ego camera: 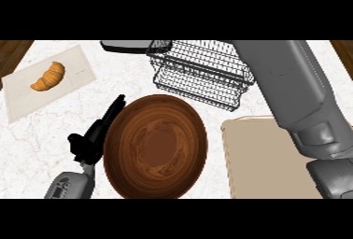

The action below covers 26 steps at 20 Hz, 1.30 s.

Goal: Pick the pear from the tray and place it in the tiered basket

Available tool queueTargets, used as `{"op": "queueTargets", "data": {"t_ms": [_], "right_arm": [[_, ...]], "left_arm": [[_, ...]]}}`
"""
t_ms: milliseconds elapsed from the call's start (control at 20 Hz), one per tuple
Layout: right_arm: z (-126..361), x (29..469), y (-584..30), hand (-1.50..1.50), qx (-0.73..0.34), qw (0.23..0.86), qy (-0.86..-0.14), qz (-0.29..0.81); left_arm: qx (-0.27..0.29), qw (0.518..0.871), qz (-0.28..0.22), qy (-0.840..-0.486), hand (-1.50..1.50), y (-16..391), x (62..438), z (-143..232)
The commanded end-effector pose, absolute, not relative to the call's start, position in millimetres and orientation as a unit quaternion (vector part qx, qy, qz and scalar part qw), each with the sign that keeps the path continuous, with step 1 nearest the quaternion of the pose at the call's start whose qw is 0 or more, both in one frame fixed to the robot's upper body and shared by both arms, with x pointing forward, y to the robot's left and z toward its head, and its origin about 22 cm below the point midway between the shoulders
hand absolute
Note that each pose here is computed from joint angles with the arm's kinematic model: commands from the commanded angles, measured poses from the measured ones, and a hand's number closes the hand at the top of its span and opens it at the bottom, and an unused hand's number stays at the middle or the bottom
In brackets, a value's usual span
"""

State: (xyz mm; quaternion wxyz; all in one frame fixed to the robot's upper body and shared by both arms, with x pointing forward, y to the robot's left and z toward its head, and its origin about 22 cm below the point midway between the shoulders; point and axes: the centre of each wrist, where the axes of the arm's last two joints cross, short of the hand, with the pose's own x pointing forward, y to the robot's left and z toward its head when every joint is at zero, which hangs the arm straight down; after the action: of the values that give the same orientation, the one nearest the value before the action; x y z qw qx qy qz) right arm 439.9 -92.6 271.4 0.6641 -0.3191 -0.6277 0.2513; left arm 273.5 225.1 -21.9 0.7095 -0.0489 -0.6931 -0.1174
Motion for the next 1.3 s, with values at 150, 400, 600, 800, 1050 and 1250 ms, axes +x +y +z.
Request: {"op": "queueTargets", "data": {"t_ms": [150, 400, 600, 800, 1050, 1250], "right_arm": [[258, 453, -71, 1.5, -0.262, 0.681, -0.643, 0.235], [244, 457, -63, 1.5, -0.212, 0.725, -0.619, 0.213], [241, 456, -50, -1.5, -0.136, 0.811, -0.548, 0.154], [245, 460, -52, -1.5, -0.105, 0.816, -0.559, 0.104], [277, 461, -76, -1.5, -0.155, 0.774, -0.613, 0.031], [262, 464, -102, -1.5, -0.263, 0.73, -0.631, -0.021]], "left_arm": [[-0.048, 0.711, -0.118, -0.692, 0.0, 228, 260, -22], [-0.038, 0.714, -0.11, -0.691, 0.0, 231, 280, -9], [-0.037, 0.71, -0.112, -0.694, 0.0, 230, 268, -22], [-0.038, 0.707, -0.117, -0.697, 0.0, 230, 271, -20], [-0.038, 0.712, -0.11, -0.693, 0.0, 236, 272, -28], [-0.031, 0.717, -0.103, -0.689, 0.0, 240, 264, -31]]}}
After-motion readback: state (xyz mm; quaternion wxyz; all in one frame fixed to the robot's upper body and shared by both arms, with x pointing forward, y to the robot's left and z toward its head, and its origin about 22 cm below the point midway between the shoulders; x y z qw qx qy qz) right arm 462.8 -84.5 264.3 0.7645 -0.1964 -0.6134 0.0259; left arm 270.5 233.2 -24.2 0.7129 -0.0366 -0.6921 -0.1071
